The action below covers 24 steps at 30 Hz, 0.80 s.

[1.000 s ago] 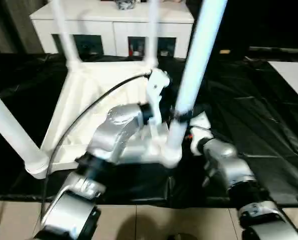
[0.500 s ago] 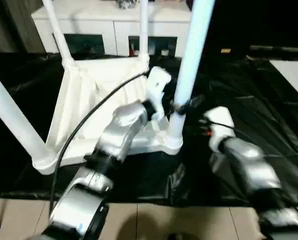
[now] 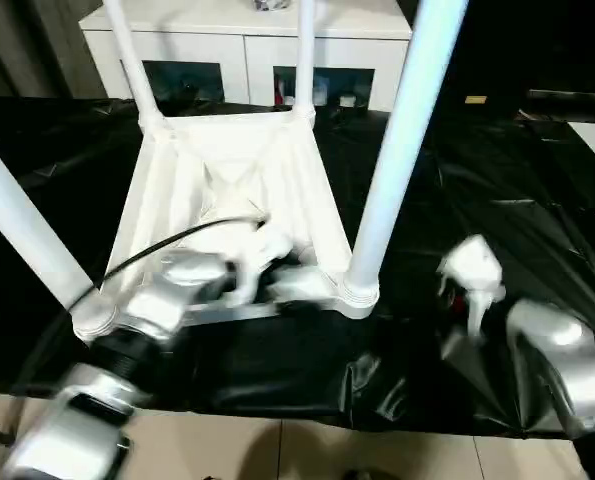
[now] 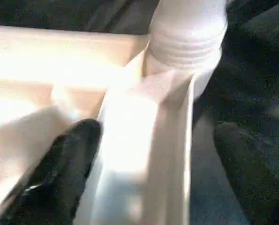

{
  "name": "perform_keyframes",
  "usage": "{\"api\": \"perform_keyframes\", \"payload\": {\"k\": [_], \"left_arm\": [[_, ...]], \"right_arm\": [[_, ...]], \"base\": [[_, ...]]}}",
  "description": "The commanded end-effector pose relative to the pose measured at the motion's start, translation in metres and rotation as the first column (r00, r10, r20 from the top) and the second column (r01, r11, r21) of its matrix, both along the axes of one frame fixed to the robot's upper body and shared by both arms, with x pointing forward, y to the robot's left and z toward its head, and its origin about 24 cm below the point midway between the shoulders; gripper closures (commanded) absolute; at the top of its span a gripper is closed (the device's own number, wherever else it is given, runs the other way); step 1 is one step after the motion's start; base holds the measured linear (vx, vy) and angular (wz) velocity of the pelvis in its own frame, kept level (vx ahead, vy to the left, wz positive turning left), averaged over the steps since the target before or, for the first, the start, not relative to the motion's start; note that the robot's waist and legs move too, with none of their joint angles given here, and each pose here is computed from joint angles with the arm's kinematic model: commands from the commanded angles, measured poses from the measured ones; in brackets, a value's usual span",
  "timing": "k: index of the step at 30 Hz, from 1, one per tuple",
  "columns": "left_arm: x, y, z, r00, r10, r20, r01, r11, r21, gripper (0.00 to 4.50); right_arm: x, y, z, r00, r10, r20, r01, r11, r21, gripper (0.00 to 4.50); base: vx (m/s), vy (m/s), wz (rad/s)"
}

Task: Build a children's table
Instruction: Rotate table base

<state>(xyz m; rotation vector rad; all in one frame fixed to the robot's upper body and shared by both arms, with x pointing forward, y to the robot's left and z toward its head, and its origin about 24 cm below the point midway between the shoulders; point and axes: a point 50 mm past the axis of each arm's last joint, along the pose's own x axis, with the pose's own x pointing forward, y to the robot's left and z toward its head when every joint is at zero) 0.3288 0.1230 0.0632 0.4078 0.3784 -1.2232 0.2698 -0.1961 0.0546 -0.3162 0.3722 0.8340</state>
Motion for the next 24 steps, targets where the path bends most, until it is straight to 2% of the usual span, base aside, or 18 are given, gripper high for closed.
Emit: {"api": "perform_keyframes", "payload": {"k": [1, 3, 6, 9, 10, 11, 12, 16, 19, 24], "left_arm": [[0.003, 0.0, 0.004, 1.0, -0.02, 0.012, 0.02, 0.999, 0.037, 0.46], [0.003, 0.002, 0.004, 1.0, -0.024, -0.004, 0.024, 0.999, 0.037, 0.84], [0.003, 0.001, 0.004, 0.999, -0.044, -0.025, 0.044, 0.999, 0.019, 0.92], [0.002, -0.001, 0.003, 0.997, -0.062, -0.05, 0.062, 0.998, 0.004, 1.29], [0.0, -0.004, 0.002, 0.993, -0.082, -0.08, 0.081, 0.997, -0.012, 1.4], [-0.001, -0.005, 0.002, 0.993, -0.086, -0.085, 0.085, 0.996, -0.009, 1.4], [-0.001, -0.006, 0.0, 0.992, -0.084, -0.089, 0.084, 0.996, 0.001, 1.67], [0.003, -0.008, -0.004, 0.995, -0.057, -0.079, 0.059, 0.998, 0.017, 1.87], [0.006, -0.011, -0.005, 0.996, -0.043, -0.074, 0.044, 0.999, 0.015, 2.25], [0.005, -0.013, -0.009, 0.992, -0.071, -0.104, 0.077, 0.996, 0.052, 2.62]], "right_arm": [[-0.002, 0.003, 0.005, 0.999, 0.048, 0.004, -0.048, 0.999, -0.009, 1.04], [-0.003, 0.004, 0.007, 0.998, 0.062, 0.002, -0.062, 0.998, -0.017, 1.04], [-0.004, 0.004, 0.01, 0.998, 0.059, 0.006, -0.058, 0.998, -0.021, 1.04], [-0.004, 0.004, 0.011, 0.998, 0.059, 0.003, -0.059, 0.998, -0.022, 1.04], [-0.003, 0.004, 0.011, 0.998, 0.056, 0.003, -0.056, 0.998, -0.032, 1.04], [-0.002, 0.004, 0.011, 0.998, 0.055, 0.004, -0.055, 0.998, -0.037, 1.04], [-0.002, 0.004, 0.011, 0.999, 0.053, 0.004, -0.053, 0.998, -0.04, 1.04], [-0.001, 0.004, 0.012, 0.999, 0.054, 0.004, -0.054, 0.998, -0.04, 1.04], [-0.002, 0.005, 0.012, 0.998, 0.06, -0.001, -0.06, 0.997, -0.049, 1.04], [-0.002, 0.005, 0.012, 0.998, 0.064, -0.01, -0.065, 0.997, -0.05, 1.04]], "base": [[0.0, 0.0, 0.0], [0.0, 0.0, 0.0], [0.0, 0.0, 0.0], [0.0, 0.0, 0.0], [0.0, 0.0, 0.0], [0.0, 0.0, 0.0], [0.0, 0.0, 0.0], [0.0, 0.0, 0.0], [0.0, 0.0, 0.0], [0.0, 0.0, 0.0]]}}
